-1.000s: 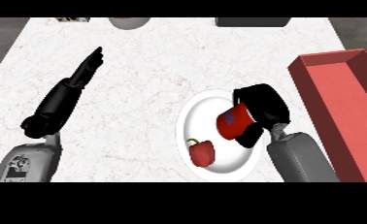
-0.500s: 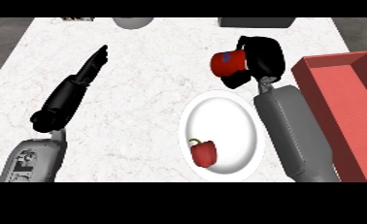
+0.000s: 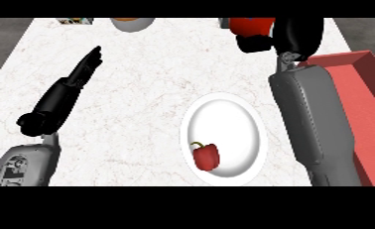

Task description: Pick the can from the plate and place it in the cardboard box

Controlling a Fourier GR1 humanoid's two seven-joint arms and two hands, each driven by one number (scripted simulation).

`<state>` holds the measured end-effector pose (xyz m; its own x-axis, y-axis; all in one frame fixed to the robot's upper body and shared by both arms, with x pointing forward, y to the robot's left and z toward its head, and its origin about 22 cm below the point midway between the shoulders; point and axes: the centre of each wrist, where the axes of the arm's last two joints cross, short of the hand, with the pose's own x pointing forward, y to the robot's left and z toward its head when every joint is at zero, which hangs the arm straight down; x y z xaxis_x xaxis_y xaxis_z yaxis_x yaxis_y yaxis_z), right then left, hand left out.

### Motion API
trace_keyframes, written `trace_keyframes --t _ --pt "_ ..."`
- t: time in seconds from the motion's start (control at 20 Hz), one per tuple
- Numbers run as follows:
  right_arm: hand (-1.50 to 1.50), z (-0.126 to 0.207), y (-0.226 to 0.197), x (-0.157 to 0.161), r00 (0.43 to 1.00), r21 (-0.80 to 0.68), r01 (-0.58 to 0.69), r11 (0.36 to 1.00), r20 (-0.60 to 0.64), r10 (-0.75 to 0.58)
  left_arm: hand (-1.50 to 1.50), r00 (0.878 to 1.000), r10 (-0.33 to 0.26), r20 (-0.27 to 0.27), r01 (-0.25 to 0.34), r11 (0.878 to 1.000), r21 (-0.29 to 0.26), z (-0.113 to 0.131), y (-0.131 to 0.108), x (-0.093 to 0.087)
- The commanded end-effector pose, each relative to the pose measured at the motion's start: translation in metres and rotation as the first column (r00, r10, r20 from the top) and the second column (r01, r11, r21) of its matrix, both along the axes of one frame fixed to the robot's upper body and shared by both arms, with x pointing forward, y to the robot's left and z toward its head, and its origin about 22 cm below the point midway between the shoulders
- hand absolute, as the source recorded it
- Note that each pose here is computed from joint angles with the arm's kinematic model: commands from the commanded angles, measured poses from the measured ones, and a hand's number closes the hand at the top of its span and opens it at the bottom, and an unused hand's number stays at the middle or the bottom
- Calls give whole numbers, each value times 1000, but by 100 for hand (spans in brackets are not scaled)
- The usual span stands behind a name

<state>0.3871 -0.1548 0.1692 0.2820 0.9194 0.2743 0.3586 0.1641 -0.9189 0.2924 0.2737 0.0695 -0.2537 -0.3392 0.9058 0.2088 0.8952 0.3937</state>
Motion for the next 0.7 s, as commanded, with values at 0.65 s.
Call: trace_keyframes --t 0.65 --pt "150 34 -179 -29 911 46 410 911 35 -412 0 1000 17 5 -17 1000 5 -5 -11 -14"
